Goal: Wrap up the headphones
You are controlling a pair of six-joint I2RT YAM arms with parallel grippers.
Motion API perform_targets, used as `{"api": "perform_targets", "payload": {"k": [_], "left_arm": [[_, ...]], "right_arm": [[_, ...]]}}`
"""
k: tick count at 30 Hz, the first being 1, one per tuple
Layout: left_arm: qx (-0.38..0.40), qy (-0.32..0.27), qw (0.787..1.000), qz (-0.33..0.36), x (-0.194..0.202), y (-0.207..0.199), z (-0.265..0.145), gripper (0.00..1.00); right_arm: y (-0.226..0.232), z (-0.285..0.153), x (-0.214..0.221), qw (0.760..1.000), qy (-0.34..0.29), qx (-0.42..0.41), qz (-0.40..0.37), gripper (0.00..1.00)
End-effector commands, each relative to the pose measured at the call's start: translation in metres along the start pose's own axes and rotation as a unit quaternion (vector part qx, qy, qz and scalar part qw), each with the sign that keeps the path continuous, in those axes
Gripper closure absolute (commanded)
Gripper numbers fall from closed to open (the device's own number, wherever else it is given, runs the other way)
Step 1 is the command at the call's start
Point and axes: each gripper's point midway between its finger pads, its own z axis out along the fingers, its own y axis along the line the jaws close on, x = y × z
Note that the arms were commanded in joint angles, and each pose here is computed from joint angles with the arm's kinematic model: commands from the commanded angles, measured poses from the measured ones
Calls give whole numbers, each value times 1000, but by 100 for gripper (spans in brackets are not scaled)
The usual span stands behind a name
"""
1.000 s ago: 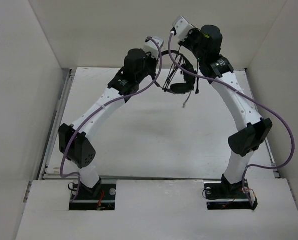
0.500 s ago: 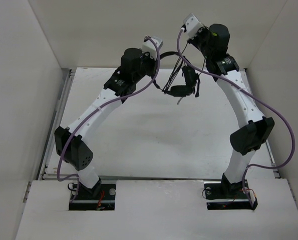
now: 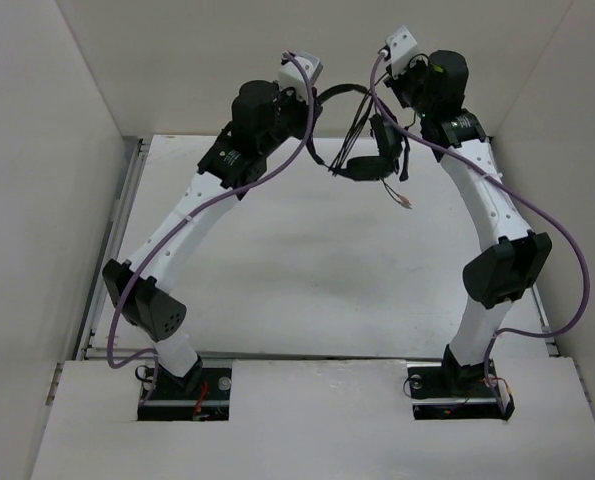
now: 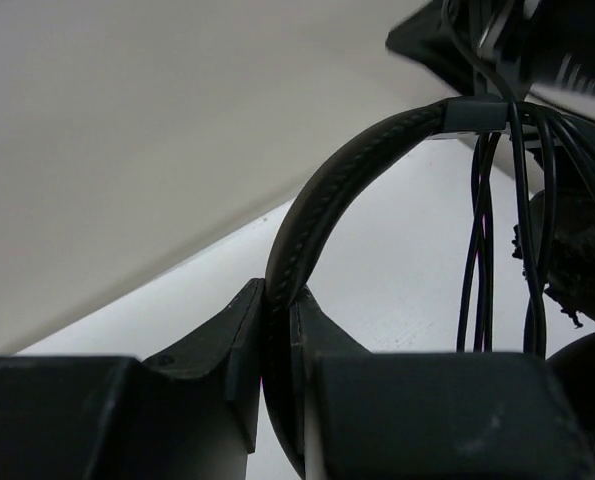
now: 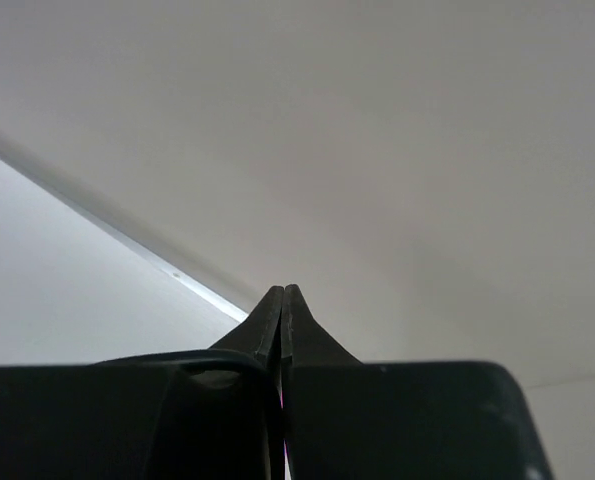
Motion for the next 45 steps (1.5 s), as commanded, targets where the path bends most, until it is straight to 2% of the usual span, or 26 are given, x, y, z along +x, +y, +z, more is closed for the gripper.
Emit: {"api": "perform_targets", "payload": {"k": [1, 7, 12, 18, 23, 28, 33, 39, 45], "left_arm": [[26, -120, 992, -25, -100, -10, -33, 100], [52, -142, 988, -22, -127, -23, -38, 100], [53, -148, 987, -24, -134, -21, -40, 100], [56, -169, 983, -34, -153, -23, -43, 100], [54, -185, 980, -48, -167, -18, -45, 100], [44, -206, 975, -69, -184, -13, -46, 100], [26, -222, 970, -96, -192, -6, -40, 100], [18, -239, 966, -101, -202, -1, -38, 99], [-2, -258, 961, -100, -213, 13, -40, 99]], "right_arm": [[13, -10, -8, 988, -33, -68, 137, 94], [48, -12, -2, 952, -43, -166, 252, 94], [44, -8, 2, 948, -43, -170, 266, 91], [73, -9, 11, 917, -34, -221, 329, 90], [104, -14, 12, 869, -29, -280, 406, 89], [126, -24, 3, 809, -42, -333, 482, 87], [146, -30, -17, 747, -61, -377, 545, 79], [168, -37, -24, 716, -61, -410, 562, 71], [185, -42, -21, 698, -52, -426, 574, 67]]}}
